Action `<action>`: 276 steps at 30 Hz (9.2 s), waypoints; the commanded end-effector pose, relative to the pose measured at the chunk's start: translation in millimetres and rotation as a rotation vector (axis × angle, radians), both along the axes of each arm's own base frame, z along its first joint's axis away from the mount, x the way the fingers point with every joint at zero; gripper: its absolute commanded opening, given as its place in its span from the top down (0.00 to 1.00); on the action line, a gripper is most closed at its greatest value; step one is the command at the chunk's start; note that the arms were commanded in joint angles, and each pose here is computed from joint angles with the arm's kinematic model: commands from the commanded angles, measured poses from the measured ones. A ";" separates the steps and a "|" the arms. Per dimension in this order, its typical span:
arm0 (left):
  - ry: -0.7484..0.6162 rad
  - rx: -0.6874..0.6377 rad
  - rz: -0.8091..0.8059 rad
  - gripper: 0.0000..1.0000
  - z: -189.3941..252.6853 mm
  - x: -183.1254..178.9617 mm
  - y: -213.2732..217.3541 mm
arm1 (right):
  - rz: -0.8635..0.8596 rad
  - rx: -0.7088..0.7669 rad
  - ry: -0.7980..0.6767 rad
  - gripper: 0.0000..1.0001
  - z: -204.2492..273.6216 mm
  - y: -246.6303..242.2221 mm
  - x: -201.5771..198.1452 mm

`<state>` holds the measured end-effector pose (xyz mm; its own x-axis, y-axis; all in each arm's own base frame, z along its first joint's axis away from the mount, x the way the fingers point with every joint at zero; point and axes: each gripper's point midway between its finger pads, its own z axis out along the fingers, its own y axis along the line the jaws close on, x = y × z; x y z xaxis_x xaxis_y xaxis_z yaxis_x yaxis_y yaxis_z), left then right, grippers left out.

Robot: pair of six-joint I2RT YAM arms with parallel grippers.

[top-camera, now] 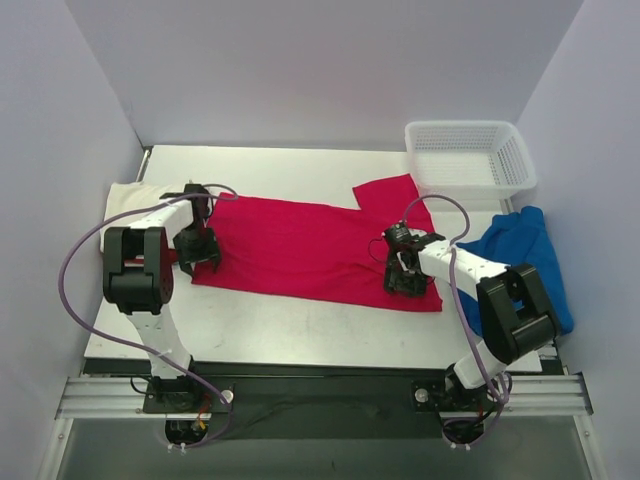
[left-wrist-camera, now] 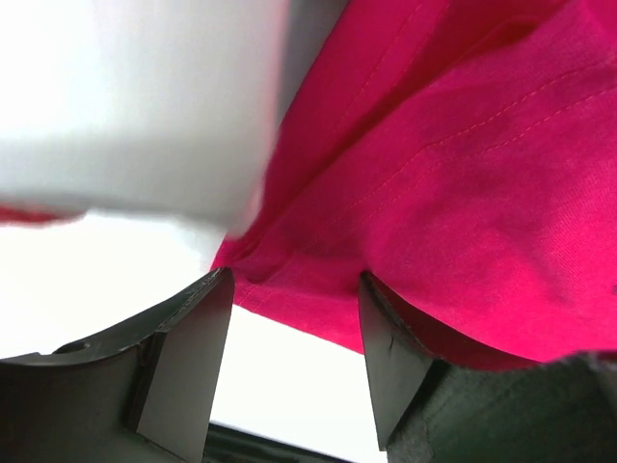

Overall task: Fold and stack the t-shirts
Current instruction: Fold the flattened tshirt in 1/3 of the way, then grap the side of the flattened tshirt furthest away from the robot with both arms

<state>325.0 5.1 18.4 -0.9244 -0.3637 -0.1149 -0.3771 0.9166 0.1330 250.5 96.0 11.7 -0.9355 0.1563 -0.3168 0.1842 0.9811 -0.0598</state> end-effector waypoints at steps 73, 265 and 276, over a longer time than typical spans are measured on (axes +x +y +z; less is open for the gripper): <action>-0.108 -0.098 -0.045 0.34 55.3 -8.4 -20.3 | 0.029 0.132 0.092 0.80 -7.2 37.9 11.1; -0.285 0.063 -0.030 1.00 46.9 155.9 -13.5 | -0.115 -0.119 -0.197 0.67 99.5 -44.6 158.5; -0.223 0.098 -0.014 1.00 42.5 135.8 -5.9 | -0.024 -0.151 -0.310 0.64 95.9 -34.0 286.2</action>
